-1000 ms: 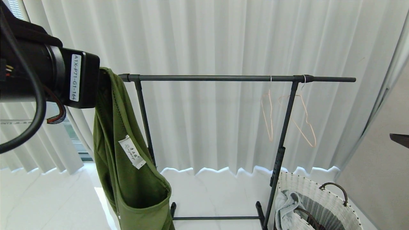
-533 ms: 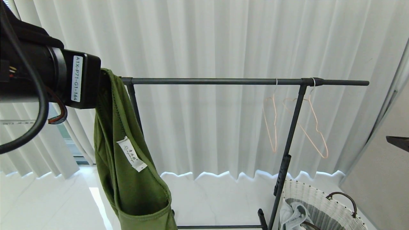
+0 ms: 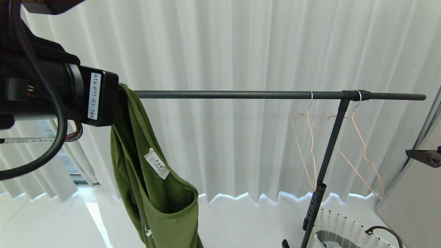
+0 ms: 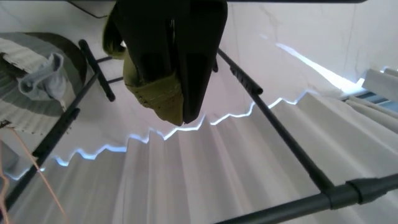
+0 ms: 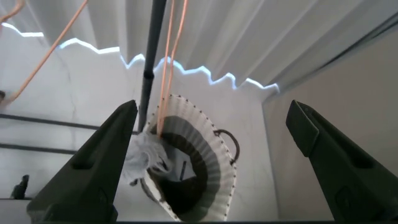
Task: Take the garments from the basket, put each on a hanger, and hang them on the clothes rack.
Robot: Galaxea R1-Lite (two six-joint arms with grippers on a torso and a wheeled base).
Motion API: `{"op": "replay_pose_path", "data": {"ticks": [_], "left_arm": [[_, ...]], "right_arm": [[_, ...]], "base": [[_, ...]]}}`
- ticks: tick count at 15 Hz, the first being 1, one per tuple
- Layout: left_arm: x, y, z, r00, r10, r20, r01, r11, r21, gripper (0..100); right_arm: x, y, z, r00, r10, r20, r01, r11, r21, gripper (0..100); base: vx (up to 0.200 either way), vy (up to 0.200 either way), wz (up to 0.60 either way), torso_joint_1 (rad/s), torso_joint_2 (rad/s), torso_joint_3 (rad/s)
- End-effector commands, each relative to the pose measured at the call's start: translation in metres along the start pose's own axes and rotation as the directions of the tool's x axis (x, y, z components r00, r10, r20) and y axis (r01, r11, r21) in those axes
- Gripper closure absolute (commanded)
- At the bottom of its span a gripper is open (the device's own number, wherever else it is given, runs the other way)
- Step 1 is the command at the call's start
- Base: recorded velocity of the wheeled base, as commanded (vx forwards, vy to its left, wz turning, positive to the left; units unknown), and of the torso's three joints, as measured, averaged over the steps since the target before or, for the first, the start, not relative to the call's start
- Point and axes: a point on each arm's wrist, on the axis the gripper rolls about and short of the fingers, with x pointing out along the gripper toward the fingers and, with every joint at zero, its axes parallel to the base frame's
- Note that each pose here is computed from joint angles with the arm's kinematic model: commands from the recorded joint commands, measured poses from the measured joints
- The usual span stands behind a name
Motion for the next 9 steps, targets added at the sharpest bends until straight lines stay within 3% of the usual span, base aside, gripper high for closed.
{"op": "replay_pose_path", "data": {"ticks": [1, 4, 7, 9], "left_arm": [[0.006, -0.001, -0.007, 0.999, 0.006, -0.031, -0.006, 1.000, 0.012, 100], [0.012, -0.003, -0.016, 0.998, 0.011, -0.065, -0.009, 1.000, 0.022, 100], [0.022, -0.008, -0.026, 0.999, 0.005, -0.038, -0.005, 1.000, 0.014, 100], [0.029, -0.010, -0.036, 0.998, 0.008, -0.055, -0.007, 1.000, 0.020, 100]], "right_arm": [[0.018, 0.001, -0.004, 0.998, 0.018, -0.060, -0.015, 0.999, 0.043, 0], [0.046, 0.001, -0.010, 0.990, 0.039, -0.136, -0.023, 0.993, 0.115, 0], [0.082, 0.003, -0.020, 0.984, 0.045, -0.170, -0.024, 0.992, 0.124, 0], [0.105, 0.004, -0.026, 0.981, 0.049, -0.187, -0.025, 0.992, 0.127, 0]], "base": [[0.200, 0.000, 0.00, 0.002, -0.01, 0.002], [0.000, 0.000, 0.00, 0.000, 0.00, 0.000], [0.000, 0.000, 0.00, 0.000, 0.00, 0.000], [0.000, 0.000, 0.00, 0.000, 0.00, 0.000]]}}
